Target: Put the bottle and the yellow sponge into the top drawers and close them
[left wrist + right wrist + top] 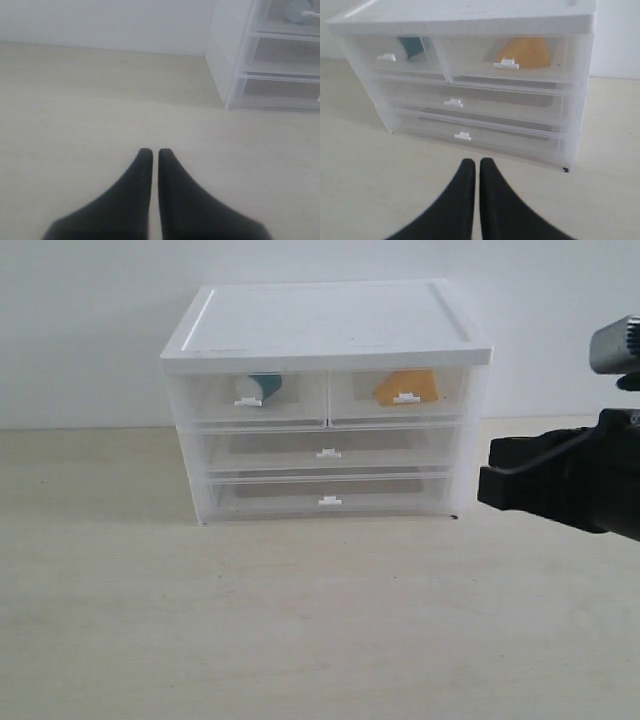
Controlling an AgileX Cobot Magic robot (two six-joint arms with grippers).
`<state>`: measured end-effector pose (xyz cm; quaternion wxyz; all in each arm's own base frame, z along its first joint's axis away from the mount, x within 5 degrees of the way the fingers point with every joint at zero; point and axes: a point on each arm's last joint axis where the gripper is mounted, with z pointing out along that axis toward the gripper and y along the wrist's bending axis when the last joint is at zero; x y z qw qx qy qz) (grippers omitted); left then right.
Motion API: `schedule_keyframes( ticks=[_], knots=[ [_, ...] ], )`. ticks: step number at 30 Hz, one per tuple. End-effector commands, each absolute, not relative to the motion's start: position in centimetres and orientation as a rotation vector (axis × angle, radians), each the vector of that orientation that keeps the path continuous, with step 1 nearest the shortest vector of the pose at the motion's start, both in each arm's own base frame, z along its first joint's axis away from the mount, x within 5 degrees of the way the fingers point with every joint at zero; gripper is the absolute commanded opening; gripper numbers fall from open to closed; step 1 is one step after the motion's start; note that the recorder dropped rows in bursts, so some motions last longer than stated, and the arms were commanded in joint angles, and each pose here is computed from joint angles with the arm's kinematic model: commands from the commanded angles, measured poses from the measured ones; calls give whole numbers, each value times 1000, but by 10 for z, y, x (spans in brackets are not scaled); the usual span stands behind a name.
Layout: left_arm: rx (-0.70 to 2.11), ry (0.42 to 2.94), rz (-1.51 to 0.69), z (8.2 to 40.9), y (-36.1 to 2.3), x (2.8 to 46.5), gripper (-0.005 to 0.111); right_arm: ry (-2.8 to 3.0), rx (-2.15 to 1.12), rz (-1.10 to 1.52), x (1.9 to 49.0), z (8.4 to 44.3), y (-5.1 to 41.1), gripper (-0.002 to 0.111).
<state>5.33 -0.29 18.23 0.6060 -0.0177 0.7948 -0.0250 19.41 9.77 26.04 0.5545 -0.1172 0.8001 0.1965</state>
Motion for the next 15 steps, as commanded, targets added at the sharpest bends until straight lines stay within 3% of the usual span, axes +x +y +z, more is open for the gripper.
schedule_keyframes(
  ticks=[1,9,15],
  knots=[
    [-51,1837,-57,181,-3,53,4,1889,-413,351,193,259,95,0],
    [-51,1837,-57,181,-3,53,4,1872,-380,333,178,274,84,0],
    [-51,1837,-57,181,-3,53,4,1580,-261,362,113,303,47,0]
  ],
)
